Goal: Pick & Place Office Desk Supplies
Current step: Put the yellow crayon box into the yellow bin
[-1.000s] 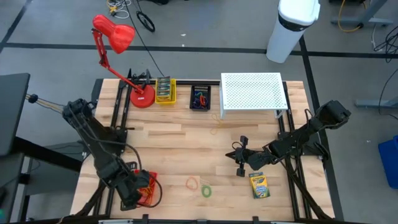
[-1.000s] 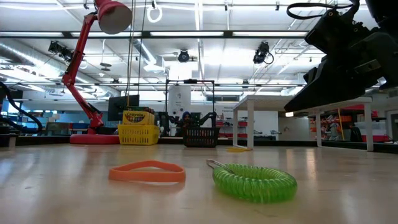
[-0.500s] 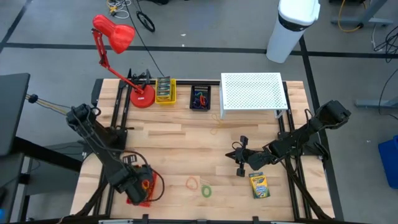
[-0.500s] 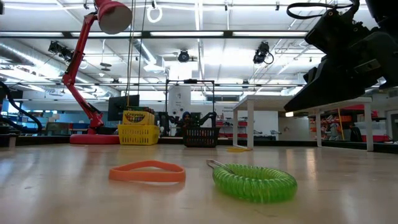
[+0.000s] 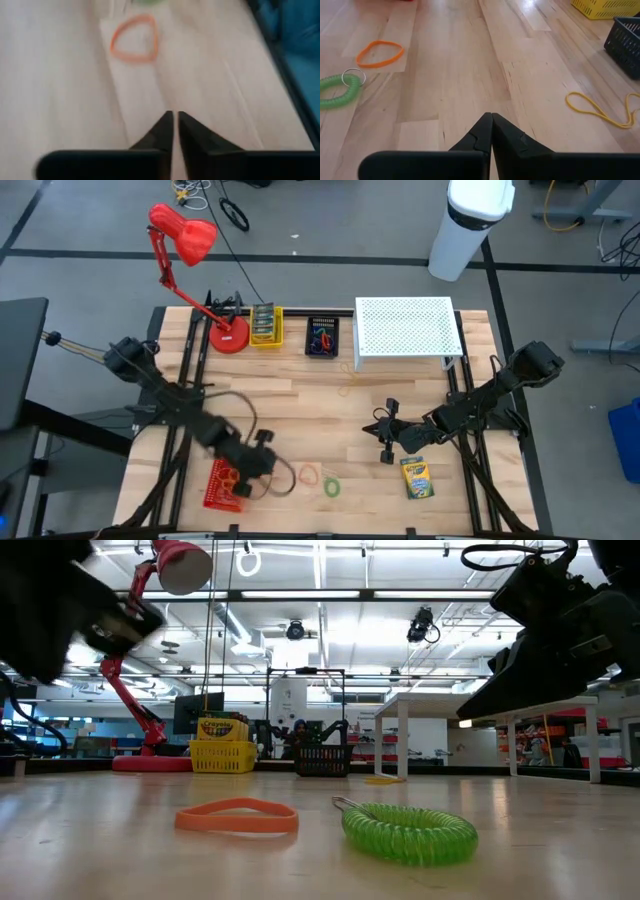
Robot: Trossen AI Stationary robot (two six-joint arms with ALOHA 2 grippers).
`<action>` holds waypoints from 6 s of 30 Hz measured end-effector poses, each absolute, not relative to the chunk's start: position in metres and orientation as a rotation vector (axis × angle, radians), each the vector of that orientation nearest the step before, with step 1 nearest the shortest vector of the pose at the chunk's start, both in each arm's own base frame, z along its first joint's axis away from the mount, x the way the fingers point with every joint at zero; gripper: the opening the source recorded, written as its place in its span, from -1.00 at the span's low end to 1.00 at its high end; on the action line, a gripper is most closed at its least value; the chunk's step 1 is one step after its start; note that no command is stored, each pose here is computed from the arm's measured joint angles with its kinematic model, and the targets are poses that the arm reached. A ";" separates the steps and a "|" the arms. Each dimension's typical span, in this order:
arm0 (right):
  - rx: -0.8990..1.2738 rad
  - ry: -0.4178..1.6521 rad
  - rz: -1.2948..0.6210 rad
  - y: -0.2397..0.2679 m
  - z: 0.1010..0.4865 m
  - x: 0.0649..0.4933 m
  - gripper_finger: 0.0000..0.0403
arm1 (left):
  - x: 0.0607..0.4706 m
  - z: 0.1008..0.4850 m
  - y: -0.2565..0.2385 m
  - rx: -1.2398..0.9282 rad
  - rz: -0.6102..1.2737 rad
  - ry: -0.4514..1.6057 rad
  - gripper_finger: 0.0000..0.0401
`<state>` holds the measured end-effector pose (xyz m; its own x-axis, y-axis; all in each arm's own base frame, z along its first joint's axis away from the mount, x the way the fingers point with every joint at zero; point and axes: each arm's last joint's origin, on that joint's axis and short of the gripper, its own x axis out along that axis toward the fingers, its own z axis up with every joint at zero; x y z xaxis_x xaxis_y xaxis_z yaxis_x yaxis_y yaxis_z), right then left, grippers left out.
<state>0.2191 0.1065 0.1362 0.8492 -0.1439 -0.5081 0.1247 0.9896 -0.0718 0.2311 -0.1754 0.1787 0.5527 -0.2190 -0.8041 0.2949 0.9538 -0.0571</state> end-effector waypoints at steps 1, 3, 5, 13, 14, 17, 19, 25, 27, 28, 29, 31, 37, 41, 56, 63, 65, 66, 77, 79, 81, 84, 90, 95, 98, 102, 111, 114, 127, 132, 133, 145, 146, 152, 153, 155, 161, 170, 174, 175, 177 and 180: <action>-0.039 0.550 -0.142 0.107 0.137 0.220 -0.92 | 0.235 0.171 -0.166 0.066 -0.344 0.889 -0.91; -0.038 0.604 -0.123 0.109 0.142 0.223 -0.92 | 0.243 0.158 -0.146 0.034 -0.396 0.791 -0.96; -0.021 0.693 -0.108 0.113 0.151 0.226 -0.92 | 0.250 0.153 -0.128 0.015 -0.428 0.666 -0.96; 0.206 1.129 -0.150 0.129 0.191 0.227 -0.77 | 0.269 0.161 -0.080 0.078 -0.374 0.341 -0.95; 0.223 1.180 -0.149 0.134 0.194 0.225 -0.71 | 0.270 0.161 -0.078 0.083 -0.366 0.330 -0.95; 0.207 1.315 -0.156 0.146 0.203 0.215 -0.51 | 0.271 0.162 -0.075 0.103 -0.358 0.315 -0.94; 0.173 1.395 -0.154 0.154 0.205 0.207 -0.37 | 0.271 0.162 -0.075 0.113 -0.362 0.319 -0.94; 0.173 1.524 -0.087 0.165 0.195 0.189 -0.15 | 0.270 0.161 -0.078 0.120 -0.373 0.326 -0.94; 0.184 1.530 -0.081 0.164 0.189 0.189 -0.15 | 0.270 0.161 -0.079 0.126 -0.376 0.327 -0.94; 0.182 1.523 -0.073 0.164 0.186 0.189 -0.16 | 0.270 0.161 -0.079 0.134 -0.378 0.327 -0.94; 0.171 1.517 -0.056 0.163 0.183 0.188 -0.17 | 0.270 0.161 -0.079 0.141 -0.379 0.327 -0.94; 0.164 1.498 -0.017 0.164 0.178 0.189 -0.19 | 0.270 0.161 -0.079 0.151 -0.379 0.325 -0.94; 0.207 1.455 0.033 0.161 0.163 0.191 -0.26 | 0.270 0.161 -0.078 0.164 -0.380 0.322 -0.94; 0.250 1.478 0.006 0.153 0.157 0.192 -0.26 | 0.270 0.161 -0.078 0.163 -0.379 0.322 -0.94; 0.246 1.484 0.115 0.151 0.152 0.194 -0.76 | 0.270 0.161 -0.078 0.162 -0.380 0.323 -0.94; 0.198 1.448 0.128 0.153 0.157 0.197 -0.93 | 0.270 0.161 -0.078 0.167 -0.347 0.324 -0.94; 0.178 1.400 0.137 0.156 0.166 0.204 -0.92 | 0.270 0.160 -0.077 0.174 -0.311 0.328 -0.94; 0.167 1.375 0.142 0.158 0.172 0.207 -0.94 | 0.270 0.160 -0.076 0.181 -0.290 0.334 -0.94; -0.131 1.088 0.000 0.160 0.228 0.240 -0.98 | 0.265 0.161 -0.066 0.240 -0.028 0.406 -0.94; -0.203 1.051 -0.076 0.155 0.228 0.250 -0.98 | 0.263 0.163 -0.065 0.244 0.010 0.418 -0.94; -0.285 1.028 -0.143 0.151 0.223 0.263 -0.99 | 0.261 0.165 -0.063 0.250 0.037 0.433 -0.94; -0.434 0.996 -0.248 0.145 0.210 0.286 -0.99 | 0.259 0.168 -0.062 0.257 0.070 0.433 -0.94; -0.769 0.869 -0.341 0.151 0.184 0.333 -0.99 | 0.240 0.163 -0.052 0.204 0.134 0.336 -0.97; -0.924 0.782 -0.330 0.156 0.172 0.360 -0.99 | 0.231 0.167 -0.046 -0.033 0.155 0.237 -0.89; -1.007 0.764 -0.303 0.157 0.163 0.369 -0.99 | 0.237 0.165 -0.049 -0.095 0.129 0.288 -0.74; -1.103 0.756 -0.307 0.159 0.154 0.377 -0.99 | 0.249 0.164 -0.053 -0.132 0.103 0.346 -0.46; -1.167 0.775 -0.295 0.160 0.144 0.379 -0.99 | 0.264 0.173 -0.057 -0.162 0.084 0.327 -0.03; -1.164 0.773 -0.287 0.160 0.143 0.379 -0.99 | 0.264 0.172 -0.057 -0.165 0.091 0.330 -0.02; -1.136 0.727 -0.243 0.162 0.146 0.383 -0.98 | 0.272 0.156 -0.059 -0.172 0.070 0.357 -0.24; -1.135 0.727 -0.242 0.163 0.146 0.383 -0.98 | 0.272 0.156 -0.060 -0.185 0.065 0.359 -0.43; -1.135 0.727 -0.242 0.163 0.146 0.383 -0.98 | 0.272 0.156 -0.060 -0.191 0.056 0.361 -0.50; -1.124 0.667 -0.343 0.176 0.152 0.379 -0.71 | 0.269 0.156 -0.058 -0.143 0.092 0.388 -0.97; -1.127 0.655 -0.400 0.179 0.154 0.377 -0.63 | 0.268 0.159 -0.057 -0.135 0.102 0.375 -0.97; -1.152 0.621 -0.657 0.199 0.164 0.361 -0.25 | 0.258 0.183 -0.049 -0.084 0.228 0.311 -0.97; -1.142 0.610 -0.664 0.203 0.164 0.359 -0.24 | 0.255 0.188 -0.046 -0.083 0.261 0.299 -0.97; -1.114 0.587 -0.659 0.208 0.164 0.355 -0.29 | 0.249 0.196 -0.040 -0.076 0.328 0.291 -0.97; -1.038 0.554 -0.591 0.215 0.161 0.352 -0.84 | 0.224 0.214 -0.020 0.018 0.575 0.322 -0.97; -0.990 0.547 -0.537 0.212 0.160 0.355 -0.85 | 0.204 0.219 0.014 0.203 0.755 0.470 -0.97; -0.980 0.544 -0.539 0.213 0.160 0.355 -0.97 | 0.202 0.220 0.034 0.229 0.787 0.505 -0.97; -0.981 0.544 -0.538 0.213 0.160 0.354 -0.97 | 0.202 0.220 0.039 0.217 0.806 0.498 -0.97; -0.980 0.543 -0.538 0.213 0.160 0.354 -0.95 | 0.200 0.222 0.050 0.180 0.850 0.478 -0.97; -0.980 0.543 -0.535 0.213 0.160 0.354 -0.92 | 0.199 0.226 0.063 0.097 0.926 0.405 -0.97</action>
<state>0.3543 0.2131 0.1601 0.7446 -0.6417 -0.1837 0.1745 0.4528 -0.8744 0.1986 0.0626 0.2263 0.5316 0.7930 -0.2975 -0.7571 0.6024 0.2528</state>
